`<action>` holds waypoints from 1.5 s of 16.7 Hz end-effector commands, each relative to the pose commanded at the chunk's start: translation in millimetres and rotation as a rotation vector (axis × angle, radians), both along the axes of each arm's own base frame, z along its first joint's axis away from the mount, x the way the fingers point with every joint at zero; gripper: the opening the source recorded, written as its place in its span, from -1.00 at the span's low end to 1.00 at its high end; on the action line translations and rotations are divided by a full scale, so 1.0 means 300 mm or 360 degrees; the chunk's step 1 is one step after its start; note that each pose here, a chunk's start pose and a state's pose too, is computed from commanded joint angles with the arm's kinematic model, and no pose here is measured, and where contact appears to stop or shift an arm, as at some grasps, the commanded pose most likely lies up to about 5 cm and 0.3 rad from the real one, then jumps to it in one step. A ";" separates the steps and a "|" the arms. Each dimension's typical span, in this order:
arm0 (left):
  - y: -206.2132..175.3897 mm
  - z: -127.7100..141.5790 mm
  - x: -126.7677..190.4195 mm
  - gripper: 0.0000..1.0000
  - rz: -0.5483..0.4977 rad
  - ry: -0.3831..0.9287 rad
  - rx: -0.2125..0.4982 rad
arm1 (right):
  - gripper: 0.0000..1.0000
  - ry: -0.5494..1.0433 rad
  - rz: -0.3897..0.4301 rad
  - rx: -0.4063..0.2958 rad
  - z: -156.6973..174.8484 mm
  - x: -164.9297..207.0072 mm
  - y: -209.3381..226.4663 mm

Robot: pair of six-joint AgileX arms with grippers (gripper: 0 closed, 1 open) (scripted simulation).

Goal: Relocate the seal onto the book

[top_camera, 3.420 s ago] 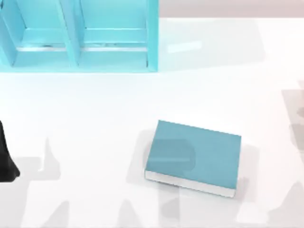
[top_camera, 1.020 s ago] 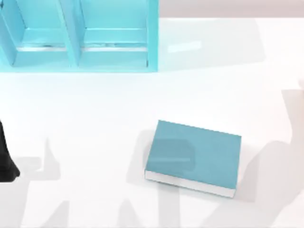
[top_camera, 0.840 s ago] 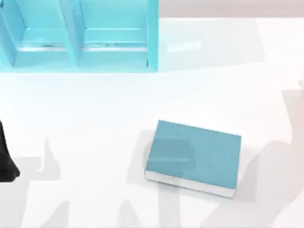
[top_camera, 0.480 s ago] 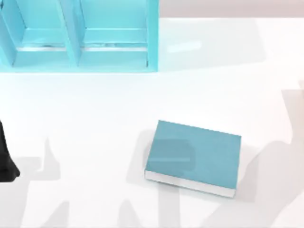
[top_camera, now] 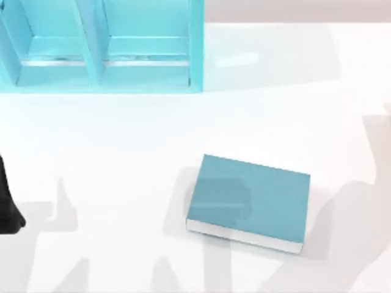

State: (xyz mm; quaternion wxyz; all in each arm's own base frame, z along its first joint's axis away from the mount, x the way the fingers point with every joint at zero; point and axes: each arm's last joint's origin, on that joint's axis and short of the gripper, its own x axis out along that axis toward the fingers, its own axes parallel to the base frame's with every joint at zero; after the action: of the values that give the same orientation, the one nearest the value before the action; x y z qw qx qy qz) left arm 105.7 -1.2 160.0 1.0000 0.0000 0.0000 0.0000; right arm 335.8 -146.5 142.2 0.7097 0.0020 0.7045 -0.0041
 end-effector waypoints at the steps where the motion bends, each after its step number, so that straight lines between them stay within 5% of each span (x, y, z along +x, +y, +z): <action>1: 0.000 0.000 0.000 1.00 0.0000 0.0000 0.0000 | -1.00 0.0000 0.0000 0.0000 0.000 0.000 0.000; 6: 0.000 0.000 0.000 1.00 0.0000 0.0000 0.0000 | -1.00 -0.0039 -0.0089 -0.0008 0.052 0.035 0.005; 11: 0.000 0.000 0.000 1.00 0.0000 0.0000 0.0000 | -1.00 -0.0109 -0.0280 -0.0001 0.233 0.109 0.106; 18: 0.000 0.000 0.000 1.00 0.0000 0.0000 0.0000 | -1.00 0.0003 -0.0041 0.0004 0.466 0.028 0.461; 25: 0.000 0.000 0.000 1.00 0.0000 0.0000 0.0000 | -1.00 0.0008 -0.0009 0.0002 0.494 0.009 0.499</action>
State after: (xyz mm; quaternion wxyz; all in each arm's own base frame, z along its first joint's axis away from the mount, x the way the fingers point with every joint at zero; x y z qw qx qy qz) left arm 105.7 -1.2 160.0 1.0000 0.0000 0.0000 0.0000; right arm 338.5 3.1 290.4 0.7079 0.0045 0.7063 -0.0058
